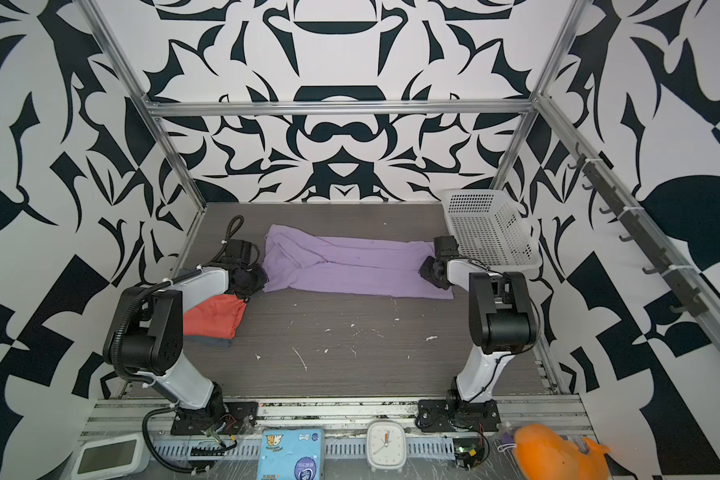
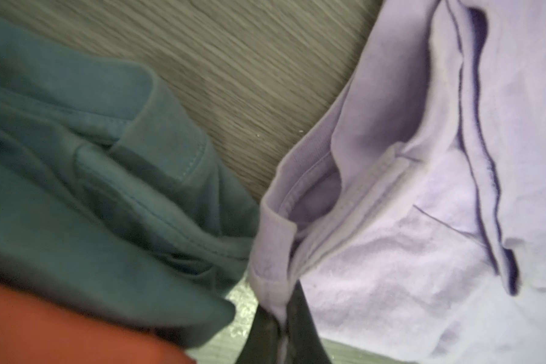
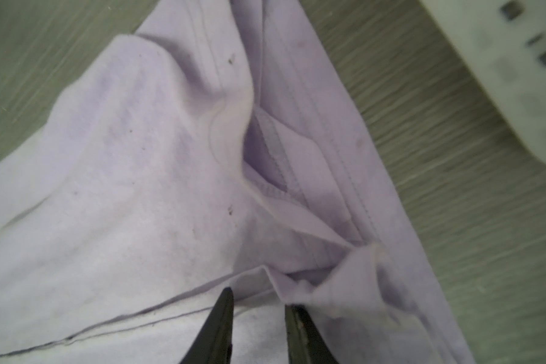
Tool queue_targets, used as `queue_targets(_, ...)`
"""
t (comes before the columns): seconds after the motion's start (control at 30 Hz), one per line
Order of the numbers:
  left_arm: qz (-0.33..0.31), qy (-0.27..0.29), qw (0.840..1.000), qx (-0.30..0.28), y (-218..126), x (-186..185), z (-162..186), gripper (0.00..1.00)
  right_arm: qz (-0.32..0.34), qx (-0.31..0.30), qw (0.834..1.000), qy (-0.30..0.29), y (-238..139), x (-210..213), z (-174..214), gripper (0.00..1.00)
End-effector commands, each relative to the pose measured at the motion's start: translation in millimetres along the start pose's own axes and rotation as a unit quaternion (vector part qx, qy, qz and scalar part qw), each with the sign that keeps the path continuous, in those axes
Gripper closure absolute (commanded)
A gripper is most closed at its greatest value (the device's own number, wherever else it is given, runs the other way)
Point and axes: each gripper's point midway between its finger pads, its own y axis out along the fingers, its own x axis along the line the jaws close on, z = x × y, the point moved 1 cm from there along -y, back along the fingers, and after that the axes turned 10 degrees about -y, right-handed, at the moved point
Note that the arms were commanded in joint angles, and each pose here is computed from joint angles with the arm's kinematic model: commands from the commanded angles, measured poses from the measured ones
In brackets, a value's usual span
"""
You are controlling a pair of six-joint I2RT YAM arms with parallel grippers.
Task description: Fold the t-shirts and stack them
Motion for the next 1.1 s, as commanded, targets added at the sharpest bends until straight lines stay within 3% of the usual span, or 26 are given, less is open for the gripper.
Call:
queue_targets(0.0, 0.03, -0.006, 0.999, -0.009, -16, -15, -7, 1.0, 0.047, 0.036, 0.998, 0.005, -5, -26, 22, 0.67)
queue_targets(0.13, 0.047, 0.013, 0.998, -0.03, -33, -31, -23, 1.0, 0.043, 0.035, 0.998, 0.005, -7, -26, 23, 0.68)
queue_targets(0.37, -0.04, 0.08, 0.995, -0.054, -37, -19, -47, 1.0, 0.053, 0.034, 0.998, 0.0, -10, -30, 24, 0.68)
queue_targets(0.7, -0.064, 0.058, 0.995, -0.051, -38, 2, -34, 1.0, 0.06, 0.035, 0.998, -0.008, -18, -31, 25, 0.68)
queue_targets(0.8, -0.058, 0.054, 0.996, -0.045, -33, 0, -32, 1.0, 0.036, 0.022, 0.999, -0.007, -26, -20, 16, 0.68)
queue_targets(0.9, -0.069, 0.052, 0.996, -0.036, -26, 0, -33, 0.8, 0.005, -0.004, 1.0, -0.009, -41, -6, 2, 0.68)
queue_targets(1.07, -0.103, 0.048, 0.992, -0.054, -30, 7, -42, 0.63, -0.032, -0.049, 0.998, -0.018, -72, 12, -20, 0.68)
